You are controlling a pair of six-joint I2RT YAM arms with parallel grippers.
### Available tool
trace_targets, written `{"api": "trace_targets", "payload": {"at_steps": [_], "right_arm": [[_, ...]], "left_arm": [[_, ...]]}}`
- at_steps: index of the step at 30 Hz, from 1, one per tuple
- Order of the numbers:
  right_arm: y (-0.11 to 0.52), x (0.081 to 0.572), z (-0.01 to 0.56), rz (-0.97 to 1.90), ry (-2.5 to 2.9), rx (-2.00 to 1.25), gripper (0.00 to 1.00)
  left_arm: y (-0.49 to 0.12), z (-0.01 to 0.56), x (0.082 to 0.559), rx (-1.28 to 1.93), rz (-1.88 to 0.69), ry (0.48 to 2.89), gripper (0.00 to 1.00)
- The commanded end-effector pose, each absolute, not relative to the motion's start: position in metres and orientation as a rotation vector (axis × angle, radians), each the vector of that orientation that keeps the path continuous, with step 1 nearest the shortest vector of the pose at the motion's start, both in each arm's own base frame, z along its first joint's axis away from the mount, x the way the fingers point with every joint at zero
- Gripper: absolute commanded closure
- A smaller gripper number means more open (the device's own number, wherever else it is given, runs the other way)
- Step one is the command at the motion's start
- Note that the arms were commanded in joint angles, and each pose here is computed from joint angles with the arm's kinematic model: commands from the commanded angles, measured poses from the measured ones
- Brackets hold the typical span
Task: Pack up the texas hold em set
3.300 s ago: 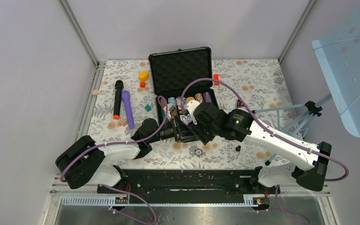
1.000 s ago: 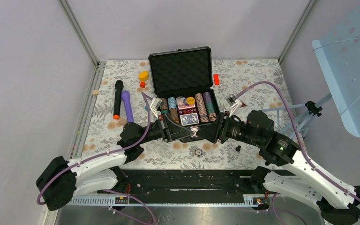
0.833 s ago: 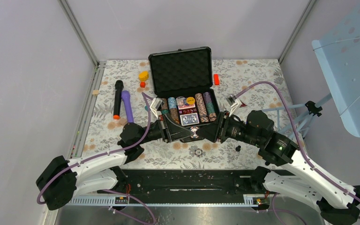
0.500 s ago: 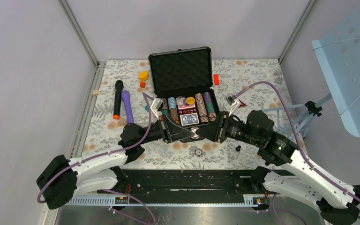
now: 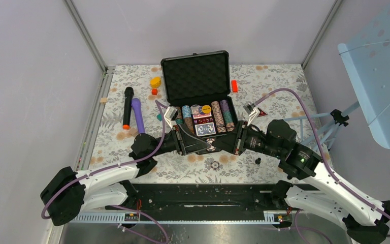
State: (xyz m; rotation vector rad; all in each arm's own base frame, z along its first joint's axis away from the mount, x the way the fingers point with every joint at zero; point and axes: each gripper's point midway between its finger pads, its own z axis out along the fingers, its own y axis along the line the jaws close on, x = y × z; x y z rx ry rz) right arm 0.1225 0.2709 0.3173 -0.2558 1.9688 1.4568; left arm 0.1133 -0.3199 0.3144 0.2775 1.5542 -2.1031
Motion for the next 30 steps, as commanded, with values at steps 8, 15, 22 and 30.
{"api": "trace_targets", "payload": {"at_steps": [8, 15, 22, 30], "right_arm": [[0.229, 0.151, 0.317, 1.14, 1.818, -0.239, 1.0], [0.222, 0.166, 0.29, 0.873, 1.773, -0.505, 1.0], [0.233, 0.188, 0.271, 0.658, 1.764, -0.761, 1.0], [0.225, 0.218, 0.228, 0.326, 1.757, -1.162, 1.0]], "left_arm": [[-0.307, 0.332, 0.119, 0.292, -2.057, 1.484, 0.34], [-0.27, 0.291, 0.163, 0.171, -1.69, 1.775, 0.29], [-0.207, 0.269, 0.197, 0.116, -1.163, 1.977, 0.22], [-0.166, 0.257, 0.212, 0.087, -0.975, 2.029, 0.22]]}}
